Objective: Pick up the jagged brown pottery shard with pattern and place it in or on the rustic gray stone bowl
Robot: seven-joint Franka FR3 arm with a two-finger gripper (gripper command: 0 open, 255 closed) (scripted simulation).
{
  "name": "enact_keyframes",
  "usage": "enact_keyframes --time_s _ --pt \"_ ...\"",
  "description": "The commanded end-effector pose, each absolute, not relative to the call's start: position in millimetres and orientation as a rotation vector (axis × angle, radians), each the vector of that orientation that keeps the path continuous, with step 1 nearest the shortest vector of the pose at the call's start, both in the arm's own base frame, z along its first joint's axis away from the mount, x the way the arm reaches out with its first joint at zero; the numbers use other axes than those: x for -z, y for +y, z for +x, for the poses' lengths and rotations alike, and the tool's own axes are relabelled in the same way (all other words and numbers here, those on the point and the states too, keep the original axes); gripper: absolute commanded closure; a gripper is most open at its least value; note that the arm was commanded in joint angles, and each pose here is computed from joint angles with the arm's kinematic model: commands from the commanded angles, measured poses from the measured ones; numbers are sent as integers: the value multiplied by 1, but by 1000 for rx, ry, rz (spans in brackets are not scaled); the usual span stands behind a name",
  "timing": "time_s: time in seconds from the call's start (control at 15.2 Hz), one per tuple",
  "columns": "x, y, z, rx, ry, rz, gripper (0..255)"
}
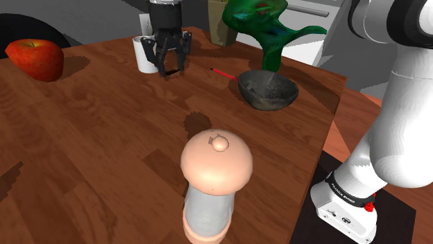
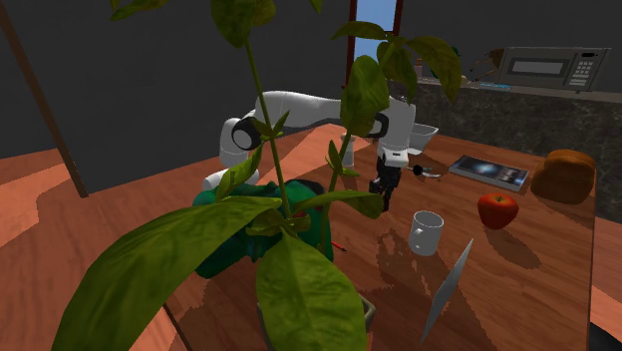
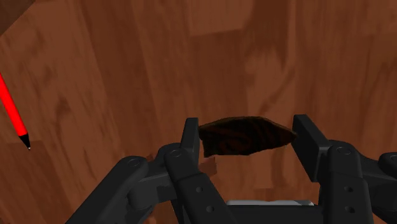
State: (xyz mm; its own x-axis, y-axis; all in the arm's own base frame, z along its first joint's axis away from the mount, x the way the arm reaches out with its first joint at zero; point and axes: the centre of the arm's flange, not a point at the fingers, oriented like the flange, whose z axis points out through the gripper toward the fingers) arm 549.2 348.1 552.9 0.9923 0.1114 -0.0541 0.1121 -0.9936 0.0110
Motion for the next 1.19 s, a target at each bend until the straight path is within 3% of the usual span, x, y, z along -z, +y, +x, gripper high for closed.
enact_keyframes --time_s 0.0,1.12 --pt "-564 349 549 84 175 3121 255" --pt "-641 331 530 84 175 3121 255"
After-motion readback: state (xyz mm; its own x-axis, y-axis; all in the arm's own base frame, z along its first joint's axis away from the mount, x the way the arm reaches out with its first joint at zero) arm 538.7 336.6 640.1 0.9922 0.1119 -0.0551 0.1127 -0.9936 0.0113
